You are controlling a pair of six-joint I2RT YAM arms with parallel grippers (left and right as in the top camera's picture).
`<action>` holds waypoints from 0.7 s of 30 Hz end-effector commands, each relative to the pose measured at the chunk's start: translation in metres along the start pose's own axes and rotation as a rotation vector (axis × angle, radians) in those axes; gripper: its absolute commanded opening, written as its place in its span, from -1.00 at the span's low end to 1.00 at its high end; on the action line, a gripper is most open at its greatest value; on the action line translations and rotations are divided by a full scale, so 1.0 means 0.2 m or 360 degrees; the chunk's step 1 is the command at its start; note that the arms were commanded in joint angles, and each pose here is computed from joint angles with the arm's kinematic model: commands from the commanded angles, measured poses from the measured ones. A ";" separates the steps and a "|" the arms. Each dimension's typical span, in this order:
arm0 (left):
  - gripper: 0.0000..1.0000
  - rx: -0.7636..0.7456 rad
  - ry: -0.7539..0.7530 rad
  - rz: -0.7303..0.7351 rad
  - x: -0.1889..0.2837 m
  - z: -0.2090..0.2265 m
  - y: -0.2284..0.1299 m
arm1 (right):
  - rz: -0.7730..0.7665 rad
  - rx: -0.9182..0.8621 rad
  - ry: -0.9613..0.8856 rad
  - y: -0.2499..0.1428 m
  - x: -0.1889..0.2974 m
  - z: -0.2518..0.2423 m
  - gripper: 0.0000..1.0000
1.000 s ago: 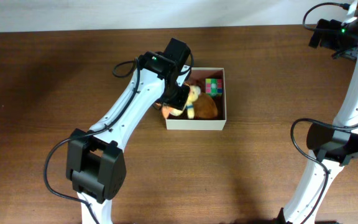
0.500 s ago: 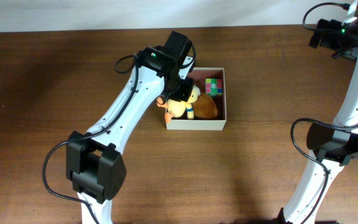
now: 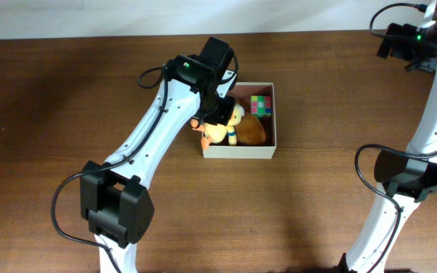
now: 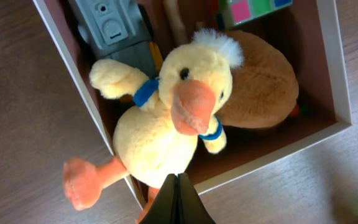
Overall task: Pack container
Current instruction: 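Carry the duck right and lower it into the box, then press the duck down into the box with left gripper and release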
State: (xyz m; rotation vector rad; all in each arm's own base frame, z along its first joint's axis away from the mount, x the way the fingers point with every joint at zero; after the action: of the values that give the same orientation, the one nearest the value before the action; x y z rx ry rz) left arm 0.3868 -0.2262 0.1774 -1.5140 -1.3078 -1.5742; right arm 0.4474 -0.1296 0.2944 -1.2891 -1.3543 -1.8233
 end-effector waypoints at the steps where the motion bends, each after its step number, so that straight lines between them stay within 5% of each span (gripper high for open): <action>1: -0.96 -0.0049 0.0028 -0.0003 -0.04 0.01 0.03 | -0.0001 -0.0015 0.0006 0.00 0.01 0.00 0.97; 21: -0.96 -0.0037 0.0055 0.0248 -0.48 0.06 -0.02 | -0.0001 -0.0015 0.0006 0.00 0.01 0.00 0.97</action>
State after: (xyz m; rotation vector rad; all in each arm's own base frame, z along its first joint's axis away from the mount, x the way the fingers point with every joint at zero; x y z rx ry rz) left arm 0.4015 -0.2325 0.0966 -1.5461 -1.1619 -1.5075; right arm 0.4474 -0.1296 0.2944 -1.2889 -1.3546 -1.8230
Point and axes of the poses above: each gripper's point midway between its finger pads, its own x axis back along the fingers, its own z axis along the line the jaws close on, y = z × x, the point moved 3 cm from there along x, back along the fingers, and after that the axes turned 1 degree about x, right-handed, at the moved point
